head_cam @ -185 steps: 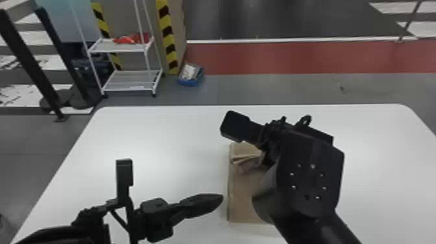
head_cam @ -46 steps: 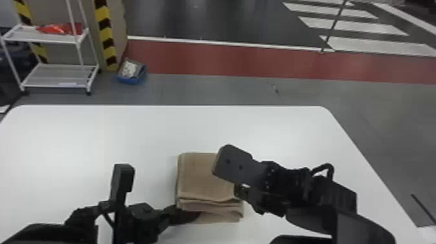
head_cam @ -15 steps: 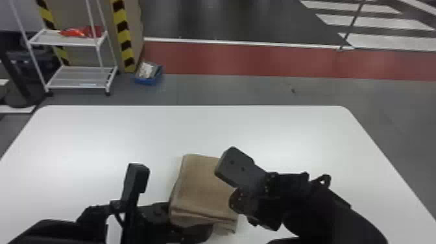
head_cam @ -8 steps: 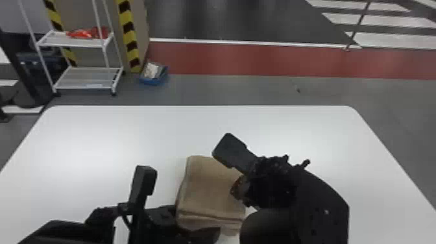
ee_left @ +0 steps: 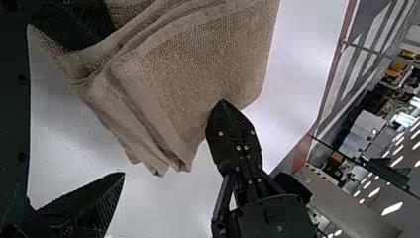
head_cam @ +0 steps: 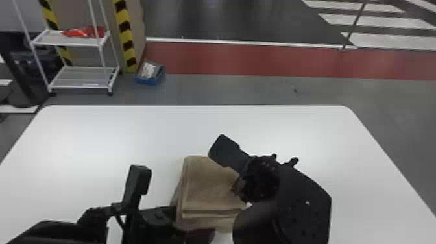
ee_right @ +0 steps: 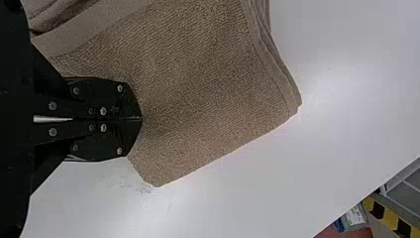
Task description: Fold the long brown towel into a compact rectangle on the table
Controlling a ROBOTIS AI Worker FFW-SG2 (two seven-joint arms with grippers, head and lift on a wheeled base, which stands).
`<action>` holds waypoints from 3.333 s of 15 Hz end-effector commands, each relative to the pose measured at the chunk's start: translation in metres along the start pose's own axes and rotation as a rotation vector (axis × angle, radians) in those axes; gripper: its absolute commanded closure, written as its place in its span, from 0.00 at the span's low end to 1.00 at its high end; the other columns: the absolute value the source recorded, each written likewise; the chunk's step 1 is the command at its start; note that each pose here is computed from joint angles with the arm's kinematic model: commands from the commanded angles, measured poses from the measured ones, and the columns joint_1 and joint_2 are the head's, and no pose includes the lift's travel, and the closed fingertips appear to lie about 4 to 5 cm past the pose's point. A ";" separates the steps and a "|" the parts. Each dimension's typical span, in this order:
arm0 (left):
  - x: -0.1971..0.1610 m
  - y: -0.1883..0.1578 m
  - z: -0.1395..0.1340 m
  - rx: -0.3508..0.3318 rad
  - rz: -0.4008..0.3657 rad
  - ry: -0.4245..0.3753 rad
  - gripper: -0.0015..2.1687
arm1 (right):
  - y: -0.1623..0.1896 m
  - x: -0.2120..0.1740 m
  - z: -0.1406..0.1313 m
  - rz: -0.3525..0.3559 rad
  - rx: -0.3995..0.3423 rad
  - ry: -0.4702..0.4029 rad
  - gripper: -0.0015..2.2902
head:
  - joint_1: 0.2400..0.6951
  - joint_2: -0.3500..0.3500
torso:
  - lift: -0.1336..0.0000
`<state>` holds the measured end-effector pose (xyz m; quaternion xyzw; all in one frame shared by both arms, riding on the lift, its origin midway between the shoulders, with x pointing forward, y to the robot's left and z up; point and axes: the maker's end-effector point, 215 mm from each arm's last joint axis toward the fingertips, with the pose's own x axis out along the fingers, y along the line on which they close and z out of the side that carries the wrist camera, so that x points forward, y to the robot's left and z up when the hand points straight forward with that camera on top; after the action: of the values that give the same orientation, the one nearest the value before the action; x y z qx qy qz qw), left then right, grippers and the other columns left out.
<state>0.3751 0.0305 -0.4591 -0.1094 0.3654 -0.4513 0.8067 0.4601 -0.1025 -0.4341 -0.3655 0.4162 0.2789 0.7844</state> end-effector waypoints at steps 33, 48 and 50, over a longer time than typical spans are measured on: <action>-0.035 0.004 -0.003 -0.151 0.004 0.035 0.04 | 0.067 0.028 0.067 0.197 0.018 -0.214 0.85 | 1.00 0.60 | 0.07; -0.061 0.043 0.021 -0.165 0.108 -0.051 0.04 | 0.040 0.029 0.066 0.142 0.035 -0.211 0.85 | 1.00 0.64 | 0.07; -0.058 0.047 0.024 -0.160 0.123 -0.065 0.04 | 0.037 0.025 0.070 0.142 0.055 -0.229 0.85 | 1.00 0.64 | 0.07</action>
<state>0.4011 0.1024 -0.4383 -0.1630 0.3854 -0.3645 0.8319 0.4758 -0.0230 -0.4457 -0.2874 0.3595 0.3613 0.8110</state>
